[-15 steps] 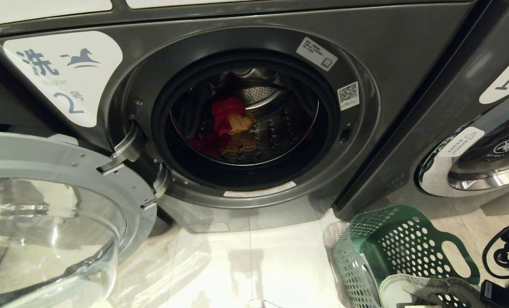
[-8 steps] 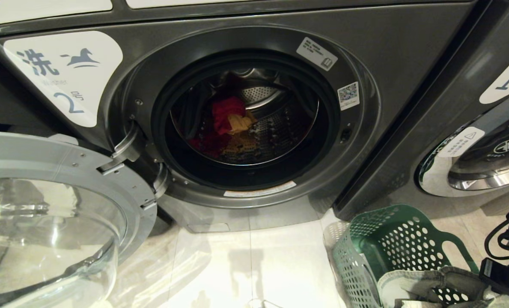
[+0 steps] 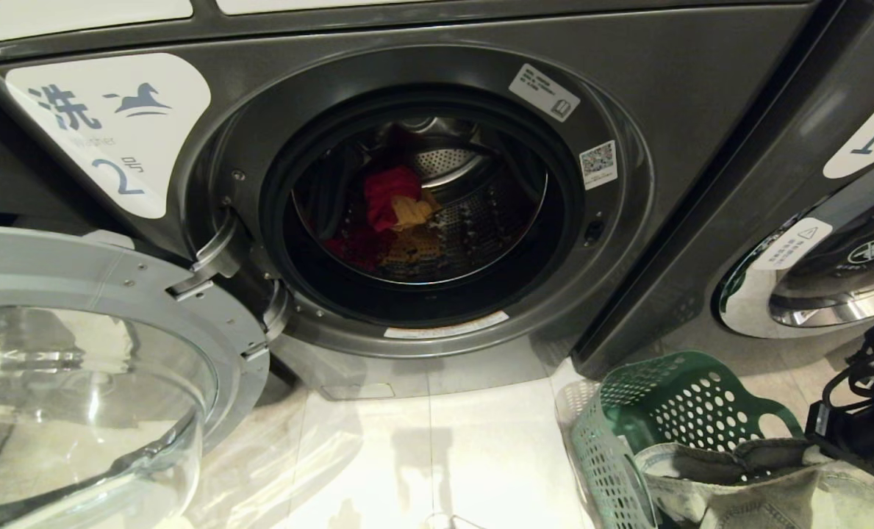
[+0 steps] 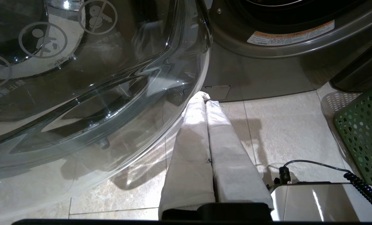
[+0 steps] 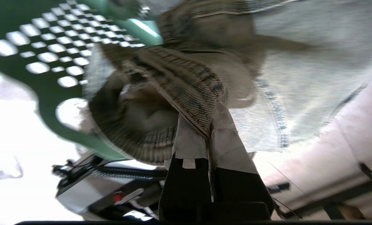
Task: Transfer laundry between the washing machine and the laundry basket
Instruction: Pick a cloth and place it into the basket
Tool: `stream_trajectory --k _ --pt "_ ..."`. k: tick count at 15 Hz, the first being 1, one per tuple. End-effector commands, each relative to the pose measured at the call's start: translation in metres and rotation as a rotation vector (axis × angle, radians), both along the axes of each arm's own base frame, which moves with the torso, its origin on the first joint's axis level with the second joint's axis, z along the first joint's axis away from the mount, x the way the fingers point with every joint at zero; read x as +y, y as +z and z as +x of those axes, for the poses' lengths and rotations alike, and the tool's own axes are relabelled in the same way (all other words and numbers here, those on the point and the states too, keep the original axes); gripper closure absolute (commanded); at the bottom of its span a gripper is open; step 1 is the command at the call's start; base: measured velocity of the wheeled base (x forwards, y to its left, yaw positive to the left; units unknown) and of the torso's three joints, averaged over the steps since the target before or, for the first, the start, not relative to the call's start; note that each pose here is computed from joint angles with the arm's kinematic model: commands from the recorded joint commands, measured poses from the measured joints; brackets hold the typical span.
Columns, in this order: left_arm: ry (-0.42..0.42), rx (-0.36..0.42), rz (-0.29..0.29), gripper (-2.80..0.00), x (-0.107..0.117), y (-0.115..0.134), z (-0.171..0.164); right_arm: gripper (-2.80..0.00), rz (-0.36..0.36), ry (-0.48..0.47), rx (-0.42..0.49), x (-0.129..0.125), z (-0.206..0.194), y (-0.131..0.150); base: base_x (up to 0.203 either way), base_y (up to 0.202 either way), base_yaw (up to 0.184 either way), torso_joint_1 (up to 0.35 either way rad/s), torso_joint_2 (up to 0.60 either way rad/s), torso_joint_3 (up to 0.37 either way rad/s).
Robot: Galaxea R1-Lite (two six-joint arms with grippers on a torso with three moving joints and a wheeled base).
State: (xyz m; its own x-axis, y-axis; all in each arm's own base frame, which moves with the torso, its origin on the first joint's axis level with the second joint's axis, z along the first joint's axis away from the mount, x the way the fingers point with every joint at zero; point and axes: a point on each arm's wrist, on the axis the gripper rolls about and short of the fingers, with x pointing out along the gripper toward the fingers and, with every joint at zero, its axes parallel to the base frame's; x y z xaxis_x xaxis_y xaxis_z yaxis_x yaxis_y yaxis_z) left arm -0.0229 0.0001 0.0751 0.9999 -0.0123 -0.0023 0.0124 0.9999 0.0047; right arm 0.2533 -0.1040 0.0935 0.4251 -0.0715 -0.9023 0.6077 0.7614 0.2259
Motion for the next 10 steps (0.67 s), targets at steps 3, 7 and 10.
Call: stream_trajectory --k 3,7,10 --pt "0.000 0.001 0.000 0.00 0.000 0.000 0.000 0.00 0.025 0.046 -0.122 0.007 0.003 0.012 0.000 0.000 0.000 0.000 0.00 0.000" --pt "0.000 0.001 0.000 0.00 0.000 0.000 0.000 0.00 0.040 0.052 -0.230 0.011 0.012 0.020 0.000 0.000 0.000 0.000 0.00 0.000" --pt "0.000 0.001 0.000 0.00 0.000 0.000 0.000 0.00 0.047 0.050 -0.280 0.014 0.017 0.023 0.000 0.000 0.000 0.000 0.00 0.000"
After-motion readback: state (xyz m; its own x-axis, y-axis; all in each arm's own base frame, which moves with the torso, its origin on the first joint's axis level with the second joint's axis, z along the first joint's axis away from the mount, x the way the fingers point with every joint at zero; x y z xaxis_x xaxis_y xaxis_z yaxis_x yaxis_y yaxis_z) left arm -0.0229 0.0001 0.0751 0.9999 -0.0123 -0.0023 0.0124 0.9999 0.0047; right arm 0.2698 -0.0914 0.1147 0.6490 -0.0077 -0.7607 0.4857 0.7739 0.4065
